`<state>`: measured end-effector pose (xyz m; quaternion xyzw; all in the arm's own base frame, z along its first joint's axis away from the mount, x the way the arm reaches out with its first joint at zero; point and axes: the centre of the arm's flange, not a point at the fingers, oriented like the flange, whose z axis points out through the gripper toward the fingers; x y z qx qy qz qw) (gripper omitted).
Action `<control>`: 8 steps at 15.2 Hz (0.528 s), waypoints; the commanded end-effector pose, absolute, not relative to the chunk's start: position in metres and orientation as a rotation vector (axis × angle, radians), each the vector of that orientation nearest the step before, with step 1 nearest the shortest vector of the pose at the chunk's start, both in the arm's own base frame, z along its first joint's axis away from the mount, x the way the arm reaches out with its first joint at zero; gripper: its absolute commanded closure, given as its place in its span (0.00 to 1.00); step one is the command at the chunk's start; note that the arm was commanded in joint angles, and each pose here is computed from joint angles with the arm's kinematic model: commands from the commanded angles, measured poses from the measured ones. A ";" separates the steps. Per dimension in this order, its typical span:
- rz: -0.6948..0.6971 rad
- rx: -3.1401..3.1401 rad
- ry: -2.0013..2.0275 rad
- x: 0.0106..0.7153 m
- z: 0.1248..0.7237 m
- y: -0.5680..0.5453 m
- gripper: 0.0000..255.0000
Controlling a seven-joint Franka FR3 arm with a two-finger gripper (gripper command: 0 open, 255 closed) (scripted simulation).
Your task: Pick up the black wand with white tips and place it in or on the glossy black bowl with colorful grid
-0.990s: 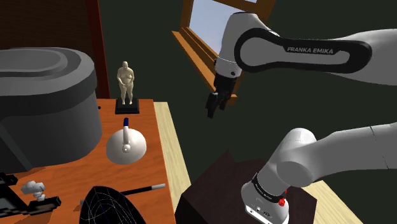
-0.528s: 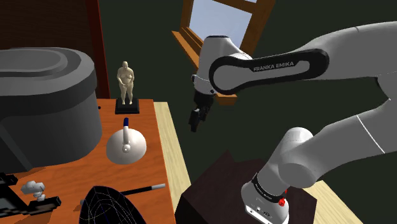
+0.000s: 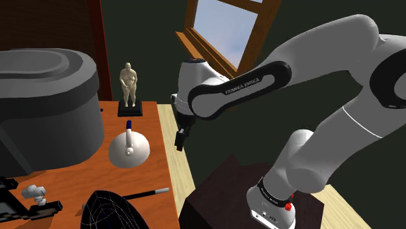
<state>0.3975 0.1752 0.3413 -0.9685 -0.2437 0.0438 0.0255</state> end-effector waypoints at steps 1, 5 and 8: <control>0.131 -2.970 -0.838 0.406 0.319 0.192 0.00; 0.125 -2.917 -1.002 0.416 0.280 0.226 0.00; 0.121 -2.872 -1.123 0.420 0.250 0.252 0.00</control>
